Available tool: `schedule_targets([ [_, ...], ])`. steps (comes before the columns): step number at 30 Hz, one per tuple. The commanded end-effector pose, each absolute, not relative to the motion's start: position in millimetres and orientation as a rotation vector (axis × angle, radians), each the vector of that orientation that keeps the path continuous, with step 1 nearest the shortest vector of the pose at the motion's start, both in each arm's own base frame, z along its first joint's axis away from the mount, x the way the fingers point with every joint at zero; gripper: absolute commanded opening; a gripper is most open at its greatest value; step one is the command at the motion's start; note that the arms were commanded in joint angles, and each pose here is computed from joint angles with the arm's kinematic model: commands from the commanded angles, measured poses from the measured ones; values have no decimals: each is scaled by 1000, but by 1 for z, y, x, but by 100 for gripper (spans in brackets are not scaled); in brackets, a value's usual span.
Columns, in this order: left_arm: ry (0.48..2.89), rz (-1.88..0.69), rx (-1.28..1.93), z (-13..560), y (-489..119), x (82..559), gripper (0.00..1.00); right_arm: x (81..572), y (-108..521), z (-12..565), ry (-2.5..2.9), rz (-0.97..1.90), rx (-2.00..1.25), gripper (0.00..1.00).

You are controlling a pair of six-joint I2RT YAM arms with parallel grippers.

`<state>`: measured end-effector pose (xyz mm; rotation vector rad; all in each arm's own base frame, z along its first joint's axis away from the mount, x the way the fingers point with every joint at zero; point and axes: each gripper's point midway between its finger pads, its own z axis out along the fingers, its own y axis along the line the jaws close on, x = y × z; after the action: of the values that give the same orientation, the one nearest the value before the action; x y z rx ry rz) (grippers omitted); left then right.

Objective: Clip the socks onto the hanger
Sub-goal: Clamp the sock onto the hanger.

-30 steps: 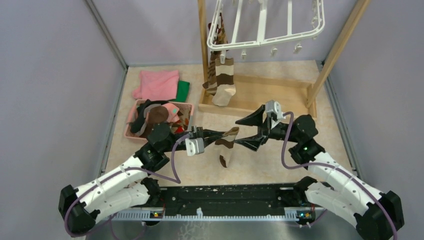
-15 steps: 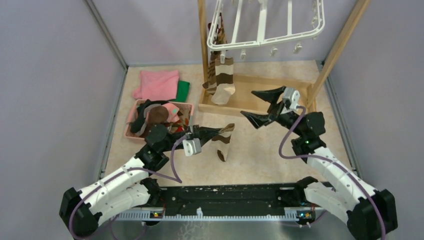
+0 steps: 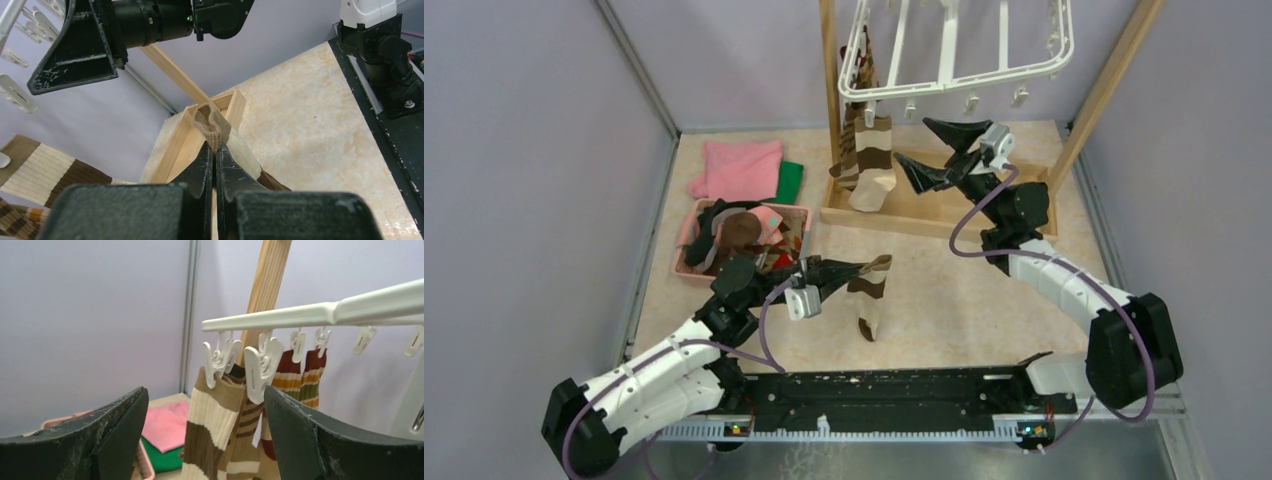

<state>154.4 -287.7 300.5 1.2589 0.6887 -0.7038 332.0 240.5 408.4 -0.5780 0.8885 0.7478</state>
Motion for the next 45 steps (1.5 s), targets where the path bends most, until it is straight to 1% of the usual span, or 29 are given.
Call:
schedule_targets([
  [1, 603, -679, 1247, 317, -284, 148, 0, 339, 236, 452, 732, 678, -550, 84],
  [9, 604, -671, 1260, 315, -284, 149, 0, 365, 234, 456, 731, 641, -484, 83],
  [19, 603, -666, 1272, 314, -285, 149, 0, 378, 247, 460, 719, 691, -493, 80],
  [28, 603, -661, 1273, 314, -284, 149, 0, 383, 253, 462, 719, 724, -500, 76],
  [36, 596, -662, 1274, 315, -284, 147, 0, 385, 258, 463, 732, 754, -510, 69],
  [45, 589, -665, 1275, 316, -284, 146, 0, 388, 261, 460, 760, 773, -520, 66],
])
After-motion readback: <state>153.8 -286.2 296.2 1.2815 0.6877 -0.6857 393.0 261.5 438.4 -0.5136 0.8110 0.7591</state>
